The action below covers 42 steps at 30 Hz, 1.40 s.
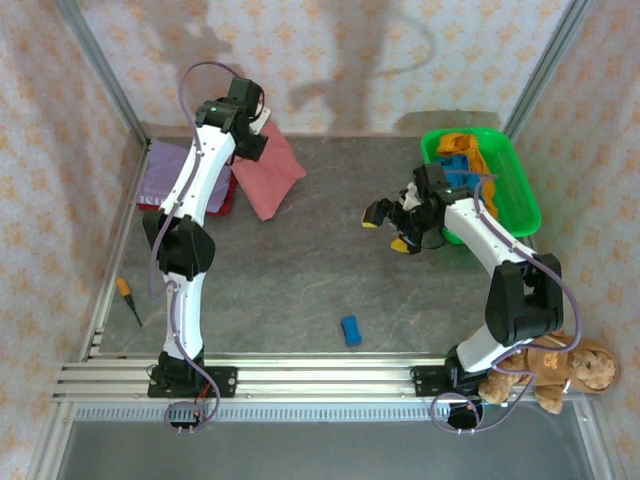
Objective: Fold and stack the t-shirts
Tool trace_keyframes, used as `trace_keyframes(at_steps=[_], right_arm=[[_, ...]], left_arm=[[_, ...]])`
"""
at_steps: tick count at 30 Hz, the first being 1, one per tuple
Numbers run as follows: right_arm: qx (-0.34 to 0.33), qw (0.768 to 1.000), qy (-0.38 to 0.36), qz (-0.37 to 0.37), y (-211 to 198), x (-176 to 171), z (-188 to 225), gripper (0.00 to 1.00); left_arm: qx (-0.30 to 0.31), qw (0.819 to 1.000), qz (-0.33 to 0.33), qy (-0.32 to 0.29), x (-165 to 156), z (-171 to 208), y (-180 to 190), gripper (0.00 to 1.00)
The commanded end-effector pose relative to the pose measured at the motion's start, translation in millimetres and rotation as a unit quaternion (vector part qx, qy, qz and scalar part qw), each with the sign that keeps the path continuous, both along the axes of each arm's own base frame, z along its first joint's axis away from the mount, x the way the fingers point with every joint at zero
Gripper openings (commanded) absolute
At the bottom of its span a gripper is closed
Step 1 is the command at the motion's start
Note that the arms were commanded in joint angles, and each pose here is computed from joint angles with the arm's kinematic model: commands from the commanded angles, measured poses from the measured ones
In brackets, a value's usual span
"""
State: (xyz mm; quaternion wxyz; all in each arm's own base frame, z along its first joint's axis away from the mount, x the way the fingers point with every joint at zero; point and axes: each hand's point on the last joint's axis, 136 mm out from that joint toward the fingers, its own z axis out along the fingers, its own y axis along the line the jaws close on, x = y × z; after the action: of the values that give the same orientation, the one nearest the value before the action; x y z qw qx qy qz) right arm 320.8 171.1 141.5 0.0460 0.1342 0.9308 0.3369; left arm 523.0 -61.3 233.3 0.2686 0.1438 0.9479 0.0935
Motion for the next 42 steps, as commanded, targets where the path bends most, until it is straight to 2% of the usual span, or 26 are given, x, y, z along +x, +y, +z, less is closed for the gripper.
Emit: trace_keyframes(at_steps=[1,16,23,29,42], right_arm=[[-0.001,1.000,-0.004,0.005,-1.4,3.6,2.7,0.99],[-0.002,1.000,-0.006,0.002,-2.5,5.4,6.7,0.99],[-0.005,1.000,-0.003,0.004,-3.0,5.5,8.1,0.99],[-0.009,1.000,-0.002,0.002,-4.2,6.5,9.8,0.99],[-0.004,1.000,-0.004,-0.005,-1.9,13.7,17.7,0.99]], left_arm=[[-0.016,0.998,-0.005,-0.068,0.7,56.1,11.4,0.00],[-0.038,0.995,0.024,-0.085,-10.9,86.8,55.0,0.00],[-0.029,0.996,0.008,-0.085,-20.9,96.2,63.3,0.00],[-0.054,0.994,0.016,-0.090,-25.9,102.3,76.7,0.00],[-0.060,0.995,0.029,-0.068,-33.2,89.8,104.5,0.00]])
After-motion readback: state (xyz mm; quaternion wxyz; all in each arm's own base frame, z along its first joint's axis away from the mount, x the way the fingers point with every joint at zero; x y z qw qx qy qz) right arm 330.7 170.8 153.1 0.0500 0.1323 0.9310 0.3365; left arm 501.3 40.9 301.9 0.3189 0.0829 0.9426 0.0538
